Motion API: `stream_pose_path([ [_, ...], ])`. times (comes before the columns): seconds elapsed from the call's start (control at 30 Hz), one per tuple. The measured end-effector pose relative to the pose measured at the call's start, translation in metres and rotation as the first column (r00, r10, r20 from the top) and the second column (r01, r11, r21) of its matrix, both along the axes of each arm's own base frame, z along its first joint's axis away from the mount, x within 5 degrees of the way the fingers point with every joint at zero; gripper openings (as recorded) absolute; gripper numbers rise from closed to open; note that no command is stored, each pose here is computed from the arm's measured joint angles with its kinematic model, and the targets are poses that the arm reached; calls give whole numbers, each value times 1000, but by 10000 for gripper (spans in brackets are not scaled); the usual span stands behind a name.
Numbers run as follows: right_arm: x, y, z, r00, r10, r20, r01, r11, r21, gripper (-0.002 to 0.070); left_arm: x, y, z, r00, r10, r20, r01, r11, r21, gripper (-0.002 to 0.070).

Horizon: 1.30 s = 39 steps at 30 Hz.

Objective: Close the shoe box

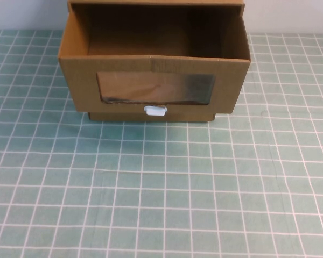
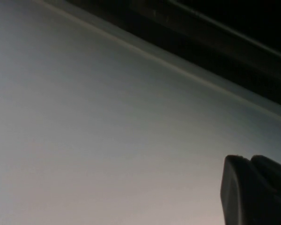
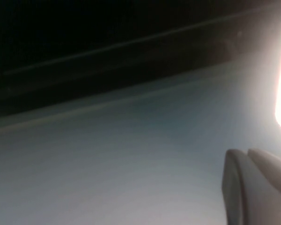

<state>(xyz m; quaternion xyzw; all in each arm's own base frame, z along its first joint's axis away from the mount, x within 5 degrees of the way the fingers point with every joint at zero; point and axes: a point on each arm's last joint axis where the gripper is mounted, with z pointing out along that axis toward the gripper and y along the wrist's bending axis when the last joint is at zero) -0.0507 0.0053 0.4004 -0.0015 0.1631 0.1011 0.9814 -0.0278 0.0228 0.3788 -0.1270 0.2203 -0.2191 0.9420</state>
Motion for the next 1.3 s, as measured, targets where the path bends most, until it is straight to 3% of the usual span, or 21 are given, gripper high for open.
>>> stream_pose_path([
  [0.17,-5,0,46,999,48,-3,-48,999,21,-14,-2,-3,43,999,17,-41,-14,998,57,-4],
  [0.3,20,-3,73,946,146,-289,-114,986,126,-14,18,-13,74,971,3,-240,38,986,165,-4],
  [0.4,58,-6,84,785,260,-563,-119,954,275,-14,47,-25,94,894,3,-448,126,958,258,-4],
  [0.47,92,-7,79,619,301,-725,-57,938,341,-14,80,-34,98,802,4,-598,207,936,284,-4],
  [0.57,133,-10,61,420,274,-865,54,944,325,-14,130,-43,92,687,34,-725,268,917,296,-4],
  [0.67,158,-12,52,338,218,-915,105,958,267,-14,169,-47,83,636,35,-771,278,922,271,-4],
  [0.8,176,-11,47,296,251,-922,102,951,291,-14,208,-54,75,553,33,-833,314,917,245,-4],
  [0.93,198,-1,38,206,405,-891,35,907,420,-14,252,-66,69,378,49,-925,423,879,219,-4],
  [1.07,225,26,23,61,370,-927,-123,924,361,-14,299,-82,71,205,51,-977,554,817,159,-4],
  [1.13,239,43,13,-31,321,-947,-222,921,319,-14,320,-91,77,155,40,-987,621,773,129,-4],
  [1.23,252,71,2,-168,222,-960,-423,864,274,-14,356,-106,75,61,17,-998,712,700,55,-4],
  [1.3,260,87,0,-219,161,-962,-554,791,259,-14,376,-114,74,21,-17,-1000,750,662,5,-4],
])
